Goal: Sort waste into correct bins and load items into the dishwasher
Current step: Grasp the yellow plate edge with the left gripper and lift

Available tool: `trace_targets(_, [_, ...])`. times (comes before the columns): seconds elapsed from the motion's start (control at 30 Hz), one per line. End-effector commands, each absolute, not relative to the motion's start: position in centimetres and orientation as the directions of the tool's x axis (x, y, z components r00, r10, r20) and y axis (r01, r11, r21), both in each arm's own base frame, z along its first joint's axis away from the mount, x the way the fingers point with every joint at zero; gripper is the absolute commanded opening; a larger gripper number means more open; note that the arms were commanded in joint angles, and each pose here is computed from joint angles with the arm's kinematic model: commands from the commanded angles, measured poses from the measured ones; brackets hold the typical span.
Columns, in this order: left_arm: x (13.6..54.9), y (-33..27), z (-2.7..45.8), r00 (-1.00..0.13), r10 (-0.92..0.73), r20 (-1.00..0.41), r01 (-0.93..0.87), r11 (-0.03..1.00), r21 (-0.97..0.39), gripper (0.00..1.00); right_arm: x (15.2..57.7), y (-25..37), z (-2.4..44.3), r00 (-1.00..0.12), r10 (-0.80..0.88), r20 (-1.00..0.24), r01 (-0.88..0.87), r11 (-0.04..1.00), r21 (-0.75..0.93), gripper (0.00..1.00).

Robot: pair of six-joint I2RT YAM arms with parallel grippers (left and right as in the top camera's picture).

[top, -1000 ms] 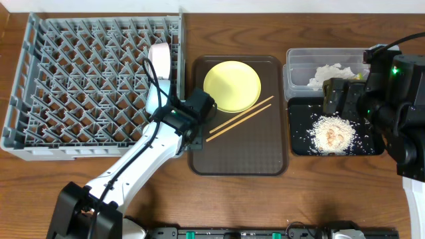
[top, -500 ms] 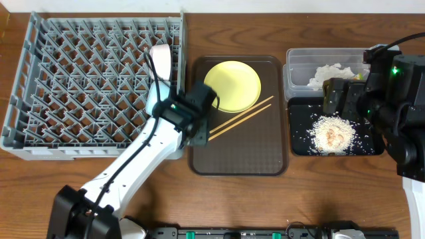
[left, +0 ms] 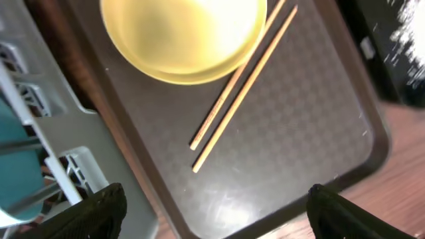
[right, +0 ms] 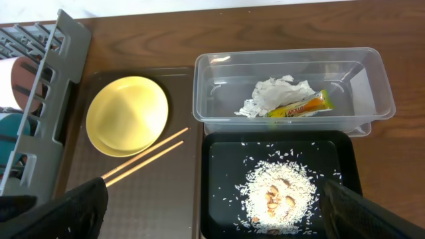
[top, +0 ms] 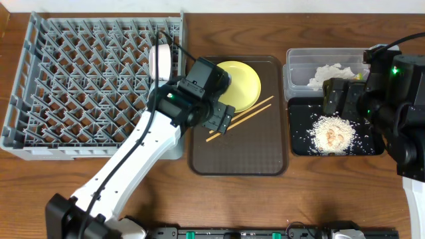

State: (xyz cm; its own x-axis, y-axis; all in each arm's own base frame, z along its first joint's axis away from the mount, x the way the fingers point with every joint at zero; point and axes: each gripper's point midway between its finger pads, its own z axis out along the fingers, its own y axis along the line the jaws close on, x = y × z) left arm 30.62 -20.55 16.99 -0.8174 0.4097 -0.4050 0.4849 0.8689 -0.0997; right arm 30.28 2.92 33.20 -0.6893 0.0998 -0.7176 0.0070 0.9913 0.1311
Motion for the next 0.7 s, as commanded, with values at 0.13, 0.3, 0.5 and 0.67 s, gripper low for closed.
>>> trace_targets(0.13, [30.8, -21.5, 9.3, -0.783, 0.585, -0.212, 0.610, 0.789, -0.073, 0.86, 30.3, 2.5, 33.3, -0.686, 0.110, -0.719, 0.023, 0.991, 0.129, 0.99])
trace_targets(0.3, [31.0, -21.7, 7.7, -0.789, 0.588, -0.181, 0.607, 0.791, -0.077, 0.86, 30.3, 2.5, 33.3, -0.686, 0.110, -0.719, 0.023, 0.991, 0.129, 0.99])
trace_targets(0.5, [32.2, -22.8, 8.0, -0.770, 0.587, -0.249, 0.619, 0.782, -0.070, 0.85, 30.3, 2.5, 33.3, -0.687, 0.110, -0.719, 0.023, 0.991, 0.129, 0.99])
trace_targets(0.67, [32.5, -23.6, 7.4, -0.697, 0.666, -0.267, 0.699, 0.714, -0.044, 0.83, 30.3, 2.5, 33.3, -0.686, 0.110, -0.719, 0.023, 0.991, 0.129, 0.99])
